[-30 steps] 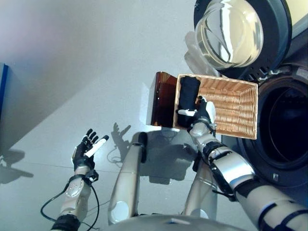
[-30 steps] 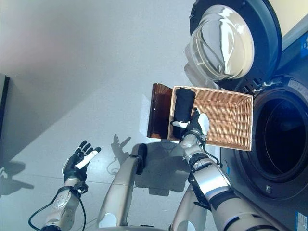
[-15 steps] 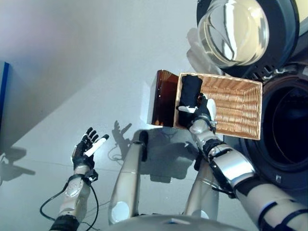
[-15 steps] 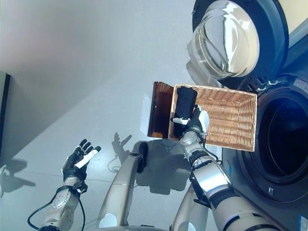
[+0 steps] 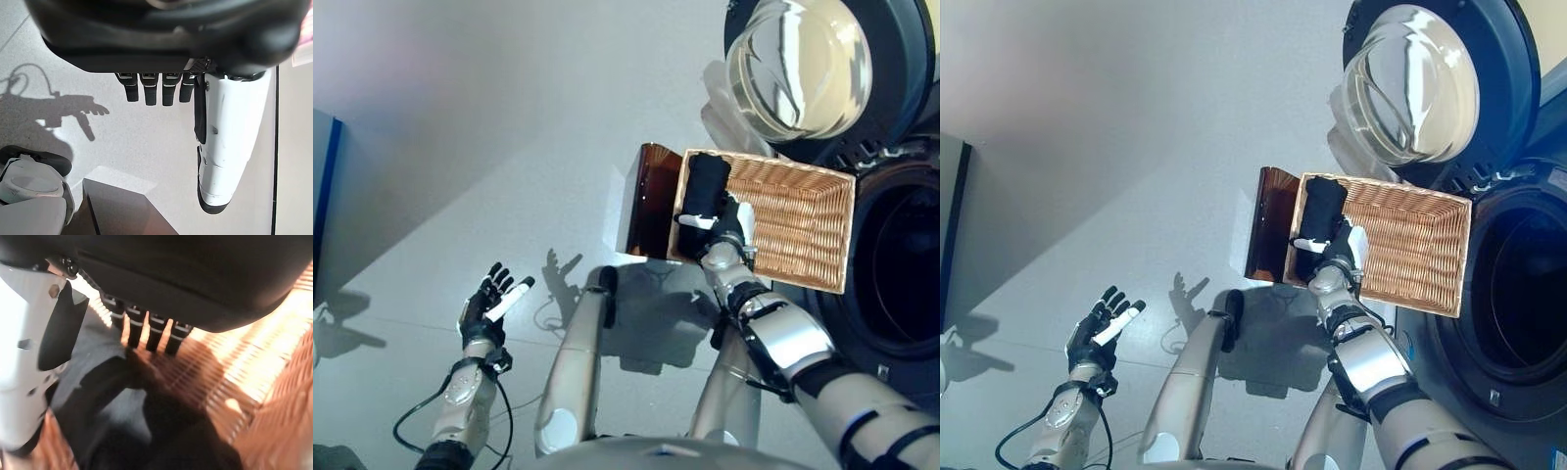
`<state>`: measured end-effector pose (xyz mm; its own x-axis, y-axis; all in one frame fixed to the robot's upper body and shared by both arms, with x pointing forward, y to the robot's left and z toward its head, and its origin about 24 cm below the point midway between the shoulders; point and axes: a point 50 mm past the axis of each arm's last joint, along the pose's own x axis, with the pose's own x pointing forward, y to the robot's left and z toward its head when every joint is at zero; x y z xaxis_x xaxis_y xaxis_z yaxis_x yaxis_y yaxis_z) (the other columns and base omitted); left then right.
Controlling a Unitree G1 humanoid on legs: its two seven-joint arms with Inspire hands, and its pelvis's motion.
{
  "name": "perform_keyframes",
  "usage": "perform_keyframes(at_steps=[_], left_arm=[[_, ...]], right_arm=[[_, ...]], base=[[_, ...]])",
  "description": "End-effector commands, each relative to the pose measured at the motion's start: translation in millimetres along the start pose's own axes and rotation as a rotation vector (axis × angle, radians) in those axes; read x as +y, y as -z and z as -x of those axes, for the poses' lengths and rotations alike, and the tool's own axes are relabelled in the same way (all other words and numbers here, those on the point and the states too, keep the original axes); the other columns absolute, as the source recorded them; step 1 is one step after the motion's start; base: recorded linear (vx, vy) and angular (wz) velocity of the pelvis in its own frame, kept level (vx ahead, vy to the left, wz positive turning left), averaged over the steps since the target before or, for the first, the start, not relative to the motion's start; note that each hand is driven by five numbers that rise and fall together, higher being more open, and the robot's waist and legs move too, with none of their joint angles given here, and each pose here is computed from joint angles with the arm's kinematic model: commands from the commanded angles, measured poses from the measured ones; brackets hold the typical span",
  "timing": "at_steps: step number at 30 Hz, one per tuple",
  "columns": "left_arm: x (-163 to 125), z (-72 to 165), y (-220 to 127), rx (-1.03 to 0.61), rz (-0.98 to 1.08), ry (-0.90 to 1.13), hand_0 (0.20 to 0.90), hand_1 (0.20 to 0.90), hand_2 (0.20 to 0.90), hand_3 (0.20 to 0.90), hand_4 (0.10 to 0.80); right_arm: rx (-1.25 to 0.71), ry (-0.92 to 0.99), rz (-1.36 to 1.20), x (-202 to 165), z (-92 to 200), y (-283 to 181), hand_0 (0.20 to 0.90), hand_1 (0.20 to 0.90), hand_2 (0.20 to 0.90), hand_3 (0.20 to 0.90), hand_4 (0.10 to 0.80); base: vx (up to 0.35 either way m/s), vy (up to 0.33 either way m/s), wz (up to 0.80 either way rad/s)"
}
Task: Pick up the clothes and place them into the washing machine
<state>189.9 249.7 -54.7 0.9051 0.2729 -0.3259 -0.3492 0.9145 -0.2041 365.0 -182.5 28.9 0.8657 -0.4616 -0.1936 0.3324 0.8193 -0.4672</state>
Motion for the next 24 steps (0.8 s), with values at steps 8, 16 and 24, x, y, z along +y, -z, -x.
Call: perform_keyframes(at_steps=[8, 16, 24], left_arm=[[18.3, 1.8, -26.4, -0.114, -0.069, -0.012, 0.9, 0.9, 0.9, 0.9, 0.8], [19.7, 1.8, -26.8, -0.115, -0.071, -0.02, 0.9, 0.9, 0.9, 0.9, 0.8], [19.9, 2.6, -26.5, -0.114, -0.072, -0.016, 0.9, 0.9, 0.9, 0.9, 0.8]], right_arm=[[-0.124, -0.041, 0.02, 10.8, 0.4, -38.2, 0.2, 0.2, 0.2, 0.2, 0.3], [-0.126, -0.03, 0.015, 7.5, -1.3, -38.7, 0.2, 0.2, 0.2, 0.2, 0.3], [-0.131, -0.029, 0.01, 6.6, -1.6, -38.6, 0.2, 0.2, 0.2, 0.2, 0.3]], base=[[-0.004, 0.004, 0.03], [-0.002, 0.001, 0.02], [0.0, 0.0, 0.0]])
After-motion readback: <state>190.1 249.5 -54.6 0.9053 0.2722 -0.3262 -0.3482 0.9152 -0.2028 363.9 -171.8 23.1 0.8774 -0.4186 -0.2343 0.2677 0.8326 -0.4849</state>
